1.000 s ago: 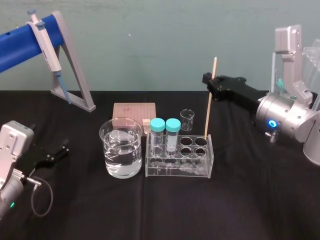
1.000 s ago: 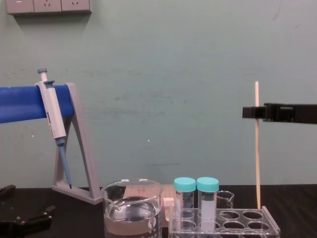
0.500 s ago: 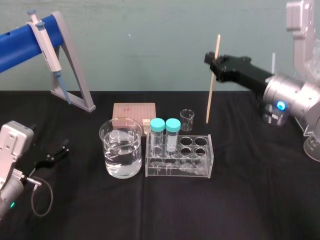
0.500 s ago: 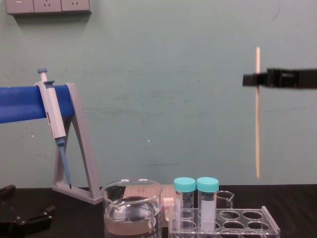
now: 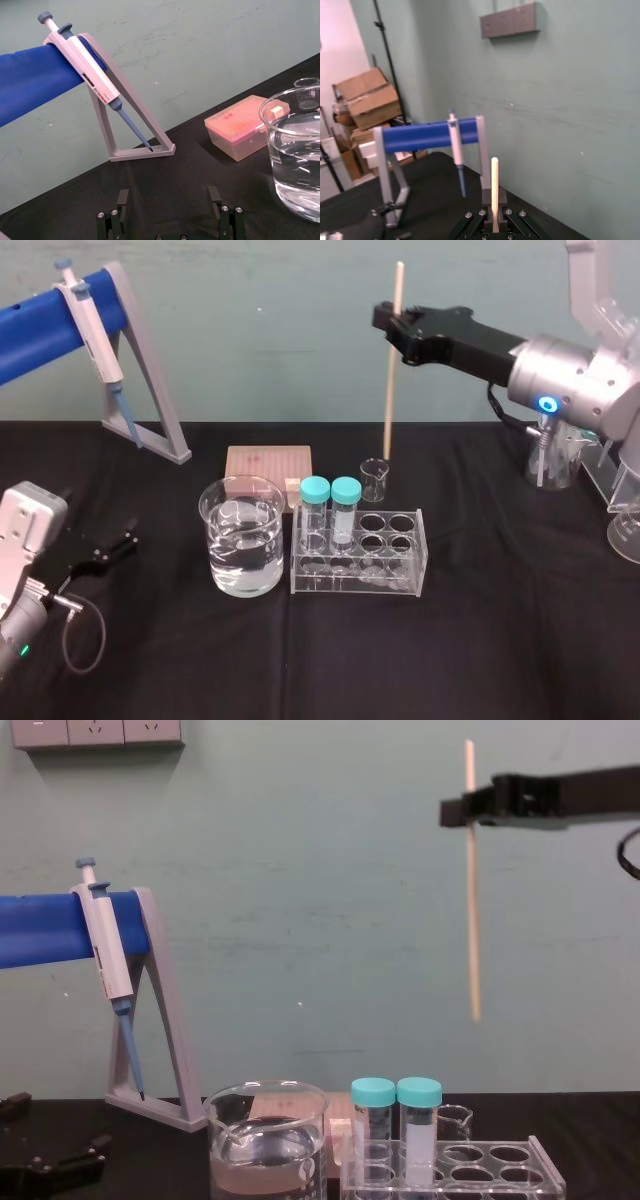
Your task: Hold the thermometer with one hand and immerse one end into the beaker, then reinsert it into the test tube rack.
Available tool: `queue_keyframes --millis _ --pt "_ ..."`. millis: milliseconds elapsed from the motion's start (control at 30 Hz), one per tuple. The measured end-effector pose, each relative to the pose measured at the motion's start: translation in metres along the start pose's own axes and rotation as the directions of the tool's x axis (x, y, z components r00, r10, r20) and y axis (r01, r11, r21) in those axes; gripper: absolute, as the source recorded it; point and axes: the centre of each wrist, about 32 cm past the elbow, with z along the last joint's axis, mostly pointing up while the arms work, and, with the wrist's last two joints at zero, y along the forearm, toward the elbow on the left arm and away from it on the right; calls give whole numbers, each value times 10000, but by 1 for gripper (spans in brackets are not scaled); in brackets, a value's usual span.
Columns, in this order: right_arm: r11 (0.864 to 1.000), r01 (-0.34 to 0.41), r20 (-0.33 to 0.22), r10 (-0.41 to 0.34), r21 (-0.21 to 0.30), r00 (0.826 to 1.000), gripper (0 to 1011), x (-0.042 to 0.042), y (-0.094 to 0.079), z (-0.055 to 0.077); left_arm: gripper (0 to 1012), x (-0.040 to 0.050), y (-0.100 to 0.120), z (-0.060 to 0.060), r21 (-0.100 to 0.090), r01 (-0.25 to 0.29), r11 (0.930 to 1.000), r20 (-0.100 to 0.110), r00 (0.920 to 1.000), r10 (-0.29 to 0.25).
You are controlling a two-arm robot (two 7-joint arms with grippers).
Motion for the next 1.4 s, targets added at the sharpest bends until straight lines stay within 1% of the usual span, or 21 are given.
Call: queue_keyframes --millis 33,67,133,167,300,333,367,433,533,600,700,733,833,933,1033,1167,1233,1367,1400 --pt "10000 -76 21 76 36 10000 55 -17 14 20 1004 0 0 0 0 0 10000 0 10000 0" --pt "9997 -229 62 228 117 9997 55 -51 37 60 1004 0 0 0 0 -1 10000 0 10000 1" --pt "9992 -355 89 353 170 9993 55 -81 55 87 1004 0 0 0 0 0 10000 0 10000 0" --pt "9985 -502 111 500 218 9987 55 -115 79 111 1004 0 0 0 0 0 10000 0 10000 0" --pt "9964 -793 142 789 293 9968 55 -176 131 137 1004 0 0 0 0 0 10000 0 10000 0" --pt "9941 -1016 220 1008 383 9947 55 -222 174 144 1004 0 0 0 1 -1 10000 0 10000 1" --pt "9941 -1016 220 1008 383 9947 55 -222 174 144 1004 0 0 0 0 -1 10000 1 10000 1" --pt "9917 -1208 276 1196 450 9924 55 -262 217 152 1004 0 0 0 0 0 10000 0 10000 0" --pt "9894 -1375 307 1362 473 9902 55 -289 267 146 1004 0 0 0 0 0 10000 0 10000 0" --pt "9873 -1525 290 1514 441 9881 55 -306 340 122 1004 0 0 0 1 0 10000 1 10000 0" --pt "9856 -1666 324 1656 298 9857 55 -329 483 49 1004 0 0 0 0 -1 10000 0 10000 1" --pt "9856 -1666 324 1656 298 9857 55 -329 483 49 1004 0 0 0 0 0 10000 0 10000 0" --pt "9833 -1813 231 1809 167 9832 55 -327 643 -72 1004 0 0 0 0 0 10000 1 10000 0" --pt "9813 -1919 124 1917 123 9814 55 -314 726 -139 1004 0 0 0 -1 0 10000 0 10000 0" --pt "9777 -2099 -52 2099 28 9777 55 -303 865 -261 1004 0 0 0 0 -1 10000 0 10000 1" --pt "9735 -2287 -105 2287 -62 9734 55 -308 970 -372 1004 0 0 0 0 0 10000 0 10000 0" --pt "9722 -2339 -110 2338 -109 9722 55 -314 1003 -408 1004 0 0 0 0 0 10000 0 10000 0" --pt "9685 -2484 32 2485 -200 9686 55 -347 1087 -533 1004 0 0 0 1 0 10000 0 10000 0" --pt "9685 -2484 32 2485 -200 9686 55 -347 1087 -533 1004 0 0 0 0 0 10000 1 10000 0"
